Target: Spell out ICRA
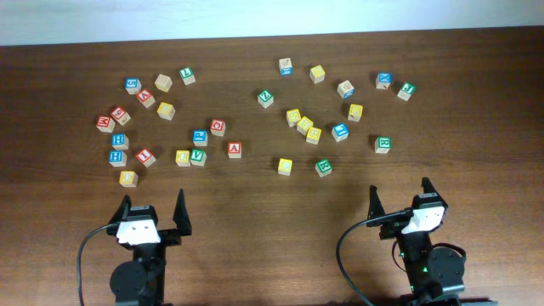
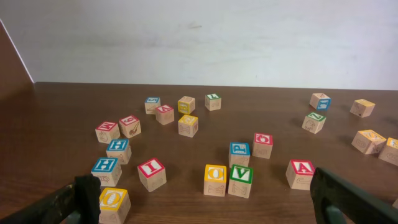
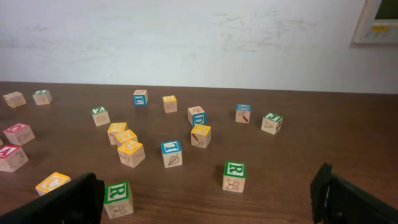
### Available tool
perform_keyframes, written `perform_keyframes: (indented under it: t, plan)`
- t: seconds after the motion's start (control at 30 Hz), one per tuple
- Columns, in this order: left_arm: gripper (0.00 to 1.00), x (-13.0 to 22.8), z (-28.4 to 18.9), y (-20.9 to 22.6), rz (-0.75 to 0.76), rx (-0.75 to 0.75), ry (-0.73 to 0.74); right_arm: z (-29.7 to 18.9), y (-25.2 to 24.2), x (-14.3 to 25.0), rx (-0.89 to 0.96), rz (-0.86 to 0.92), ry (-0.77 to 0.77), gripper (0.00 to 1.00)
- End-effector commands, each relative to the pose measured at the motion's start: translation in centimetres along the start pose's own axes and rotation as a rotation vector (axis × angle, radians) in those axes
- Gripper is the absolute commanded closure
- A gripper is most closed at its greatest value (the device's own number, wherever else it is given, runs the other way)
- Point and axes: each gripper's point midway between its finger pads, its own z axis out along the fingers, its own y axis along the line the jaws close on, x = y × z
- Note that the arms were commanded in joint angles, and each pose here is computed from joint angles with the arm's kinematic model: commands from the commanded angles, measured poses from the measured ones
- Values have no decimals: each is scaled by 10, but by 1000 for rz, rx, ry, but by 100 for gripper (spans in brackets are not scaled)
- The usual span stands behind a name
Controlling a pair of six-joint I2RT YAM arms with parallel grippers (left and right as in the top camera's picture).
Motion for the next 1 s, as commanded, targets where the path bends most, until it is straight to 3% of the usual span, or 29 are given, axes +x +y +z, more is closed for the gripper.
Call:
perform_keyframes:
  t: [0.0, 0.9, 0.97]
  plan:
    - [1, 3, 0, -2, 15, 14, 7, 0, 1, 3, -1, 8, 7, 2]
    - [1, 2, 0, -3, 15, 16, 6, 0, 1, 3, -1, 8, 7, 1]
    - [1, -1, -2, -24, -68, 144, -2, 0, 1, 3, -1, 8, 7, 2]
